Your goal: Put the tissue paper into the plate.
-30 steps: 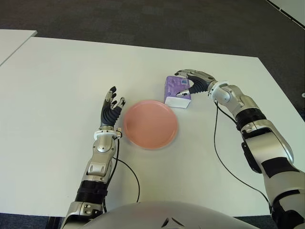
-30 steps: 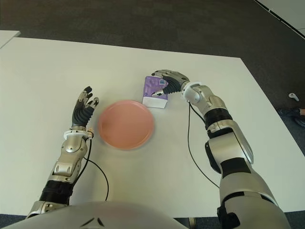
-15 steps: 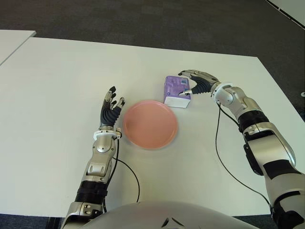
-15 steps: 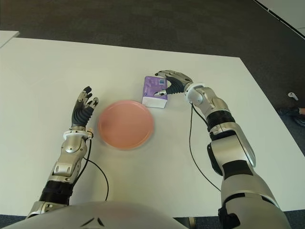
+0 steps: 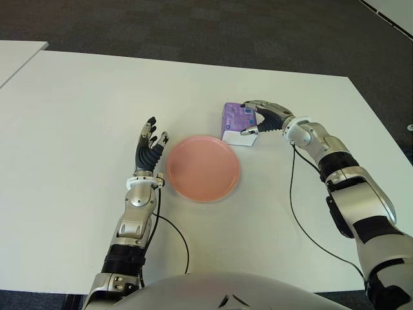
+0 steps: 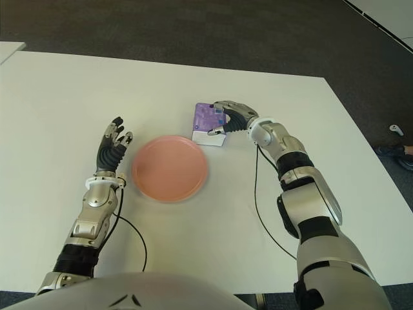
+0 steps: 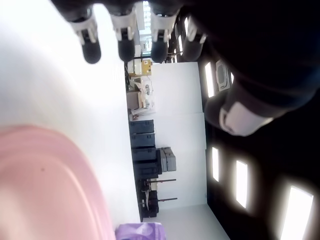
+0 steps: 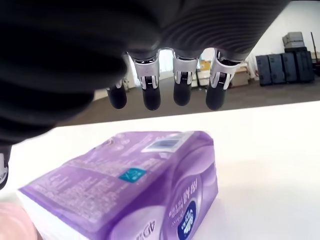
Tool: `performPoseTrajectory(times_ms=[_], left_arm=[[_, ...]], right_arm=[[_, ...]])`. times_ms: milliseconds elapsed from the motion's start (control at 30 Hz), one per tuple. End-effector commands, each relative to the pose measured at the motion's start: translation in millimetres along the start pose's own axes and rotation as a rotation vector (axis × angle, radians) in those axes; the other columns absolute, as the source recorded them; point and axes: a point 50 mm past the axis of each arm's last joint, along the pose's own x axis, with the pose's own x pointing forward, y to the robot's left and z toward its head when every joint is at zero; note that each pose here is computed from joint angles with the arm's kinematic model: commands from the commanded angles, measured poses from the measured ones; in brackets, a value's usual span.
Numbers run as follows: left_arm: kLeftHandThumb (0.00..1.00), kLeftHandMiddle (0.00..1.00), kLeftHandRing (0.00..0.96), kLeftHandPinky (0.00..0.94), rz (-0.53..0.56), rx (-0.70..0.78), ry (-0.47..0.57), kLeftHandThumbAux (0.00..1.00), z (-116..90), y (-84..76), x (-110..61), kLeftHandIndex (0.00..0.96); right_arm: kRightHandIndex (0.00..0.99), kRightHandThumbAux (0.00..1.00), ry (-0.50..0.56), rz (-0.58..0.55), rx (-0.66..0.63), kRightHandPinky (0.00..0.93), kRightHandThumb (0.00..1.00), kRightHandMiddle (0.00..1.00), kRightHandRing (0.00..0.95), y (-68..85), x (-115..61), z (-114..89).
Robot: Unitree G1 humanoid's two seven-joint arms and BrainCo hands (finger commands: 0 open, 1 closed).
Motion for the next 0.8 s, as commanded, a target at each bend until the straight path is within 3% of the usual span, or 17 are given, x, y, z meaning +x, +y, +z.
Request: performPoseTrajectory(times_ms=[33, 800], left_arm=[[0.0, 0.0, 0.0, 0.0, -0.008, 0.008, 0.012, 0.571, -4, -1.9, -3.1, 0.0], [0.0, 0.0, 0.0, 0.0, 0.031, 0.014, 0.041, 0.57, -9, 0.2, -0.9, 0.0]], right_arm=[[0.0, 0.399, 0.004, 0.053, -0.017, 0.002, 0.262, 0.0, 0.0, 15.0, 1.1, 1], [0.0, 0.417, -0.061, 0.109, -0.071, 0.0, 0.25, 0.001, 0.0, 25.9, 8.4, 15]])
